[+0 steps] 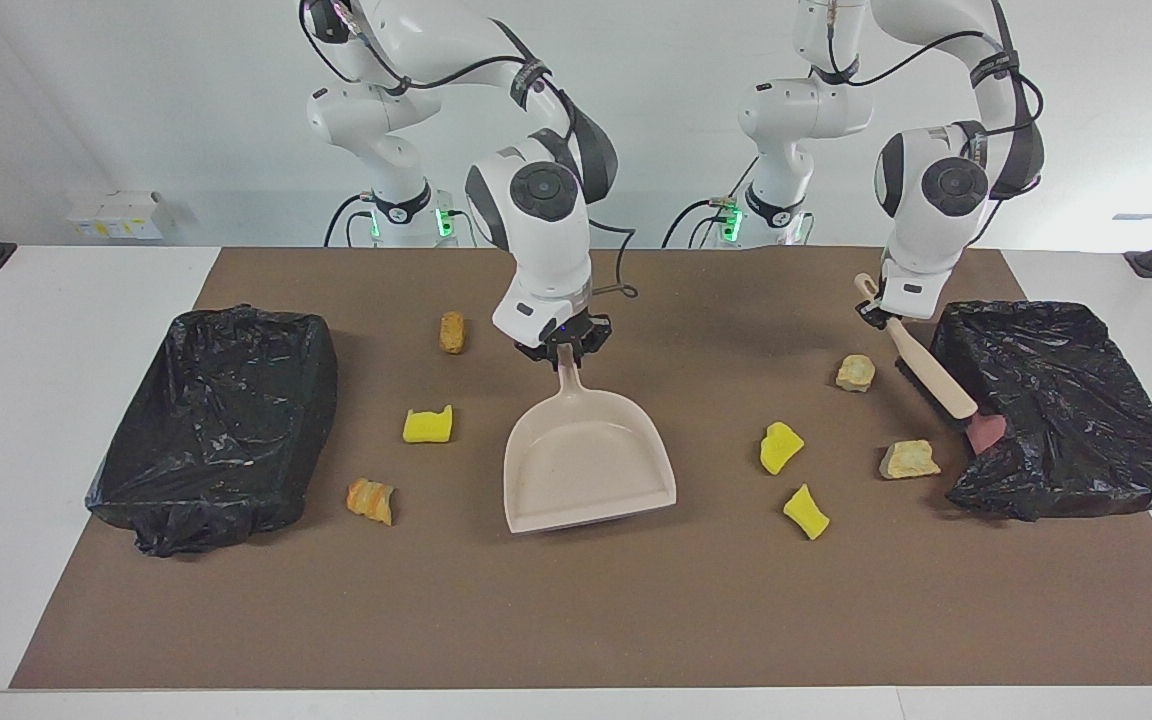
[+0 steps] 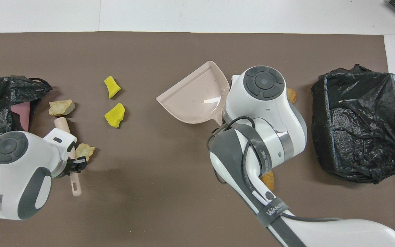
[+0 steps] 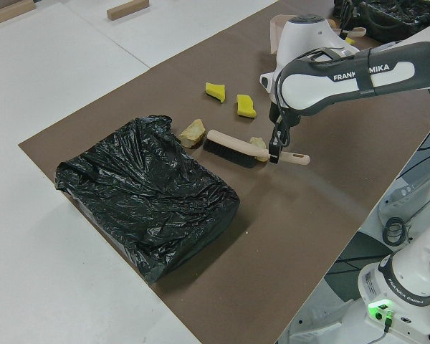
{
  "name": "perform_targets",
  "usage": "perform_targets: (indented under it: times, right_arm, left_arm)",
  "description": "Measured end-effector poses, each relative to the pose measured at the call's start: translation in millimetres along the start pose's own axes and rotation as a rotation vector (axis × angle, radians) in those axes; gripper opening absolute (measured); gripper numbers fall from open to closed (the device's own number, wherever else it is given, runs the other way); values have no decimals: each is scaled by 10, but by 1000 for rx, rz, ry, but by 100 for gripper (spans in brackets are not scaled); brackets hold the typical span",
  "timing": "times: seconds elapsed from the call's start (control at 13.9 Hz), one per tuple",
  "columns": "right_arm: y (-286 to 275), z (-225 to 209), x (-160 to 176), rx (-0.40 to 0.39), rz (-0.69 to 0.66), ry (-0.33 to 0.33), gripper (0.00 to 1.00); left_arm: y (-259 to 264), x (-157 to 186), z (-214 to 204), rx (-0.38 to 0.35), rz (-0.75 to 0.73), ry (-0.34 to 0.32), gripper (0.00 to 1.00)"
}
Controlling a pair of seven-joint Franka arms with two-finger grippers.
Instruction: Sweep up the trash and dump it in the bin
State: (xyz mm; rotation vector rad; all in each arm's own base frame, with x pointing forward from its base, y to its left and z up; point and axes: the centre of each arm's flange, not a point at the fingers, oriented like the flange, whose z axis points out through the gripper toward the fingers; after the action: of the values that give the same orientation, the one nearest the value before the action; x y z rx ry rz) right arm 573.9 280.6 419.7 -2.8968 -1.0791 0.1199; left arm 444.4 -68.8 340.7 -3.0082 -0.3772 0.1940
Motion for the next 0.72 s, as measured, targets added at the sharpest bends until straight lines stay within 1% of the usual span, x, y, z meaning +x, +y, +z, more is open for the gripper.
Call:
perform_targets:
  times: [0.22,0.36,0.5,0.72]
  right_arm:
    - [152,62,-31,-74,-260,-44,31]
    - [187,109,-31,-113,-393,-79,31]
    - [210,170,-24,-138,-501,-112,31]
    - [180,330,18,-166,-619,-167,31]
  left_arm:
    - [493,-134,37,-44,82,30,26]
    - [764,-208,44,-80,147,41,26]
    - [1041,-297,-7,-124,228,42,26]
    - [1263,-380,-60,-132,402,52,26]
